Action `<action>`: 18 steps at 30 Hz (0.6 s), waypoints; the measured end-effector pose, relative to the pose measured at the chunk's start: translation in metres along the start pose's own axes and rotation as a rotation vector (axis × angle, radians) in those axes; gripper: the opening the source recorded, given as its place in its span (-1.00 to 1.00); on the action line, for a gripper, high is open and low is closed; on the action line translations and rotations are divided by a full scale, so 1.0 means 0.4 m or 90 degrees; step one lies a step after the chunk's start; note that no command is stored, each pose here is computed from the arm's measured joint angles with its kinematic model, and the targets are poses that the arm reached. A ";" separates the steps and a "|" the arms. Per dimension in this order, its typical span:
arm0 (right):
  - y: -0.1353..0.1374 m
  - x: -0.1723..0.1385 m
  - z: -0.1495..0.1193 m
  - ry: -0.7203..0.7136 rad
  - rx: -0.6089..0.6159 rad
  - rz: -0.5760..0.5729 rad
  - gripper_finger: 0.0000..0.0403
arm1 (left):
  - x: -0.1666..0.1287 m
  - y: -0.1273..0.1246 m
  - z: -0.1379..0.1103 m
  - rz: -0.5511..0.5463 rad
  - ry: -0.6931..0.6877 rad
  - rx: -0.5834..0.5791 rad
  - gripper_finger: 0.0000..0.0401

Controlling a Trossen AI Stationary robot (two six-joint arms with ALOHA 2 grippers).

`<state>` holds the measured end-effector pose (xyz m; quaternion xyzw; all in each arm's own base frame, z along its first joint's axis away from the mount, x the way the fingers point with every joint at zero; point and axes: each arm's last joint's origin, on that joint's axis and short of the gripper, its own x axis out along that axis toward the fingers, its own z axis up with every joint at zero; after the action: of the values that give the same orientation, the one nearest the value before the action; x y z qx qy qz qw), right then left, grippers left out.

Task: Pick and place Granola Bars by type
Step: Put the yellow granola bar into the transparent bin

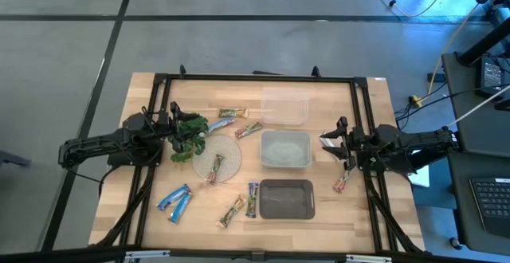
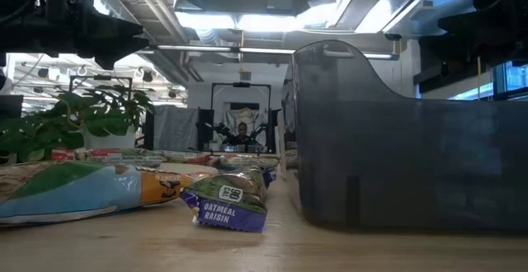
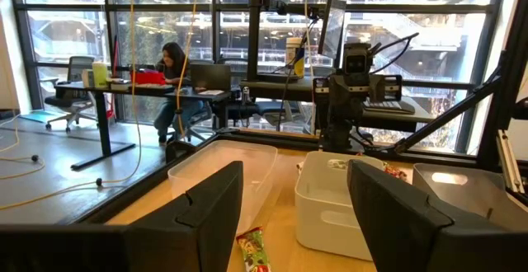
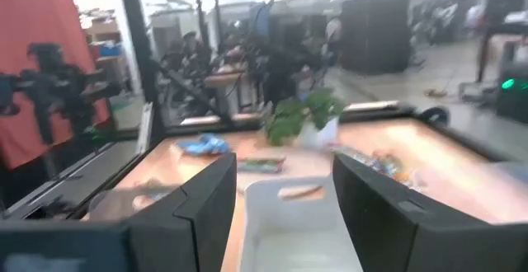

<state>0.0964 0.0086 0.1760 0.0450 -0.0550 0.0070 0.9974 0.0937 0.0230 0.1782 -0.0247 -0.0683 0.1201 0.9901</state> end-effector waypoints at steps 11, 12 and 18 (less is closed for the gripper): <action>-0.012 -0.003 0.028 -0.072 -0.073 -0.124 0.02 | 0.000 0.000 0.000 0.000 0.000 0.000 0.06; -0.013 -0.003 0.026 -0.066 -0.073 -0.129 0.02 | 0.000 0.000 0.000 0.000 0.000 0.000 0.06; -0.014 -0.002 0.015 -0.036 -0.094 -0.133 0.02 | 0.000 0.000 0.000 0.000 0.000 0.000 0.06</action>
<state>0.0951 0.0024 0.1815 -0.0226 -0.0784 -0.1026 0.9914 0.0937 0.0230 0.1782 -0.0248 -0.0680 0.1201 0.9901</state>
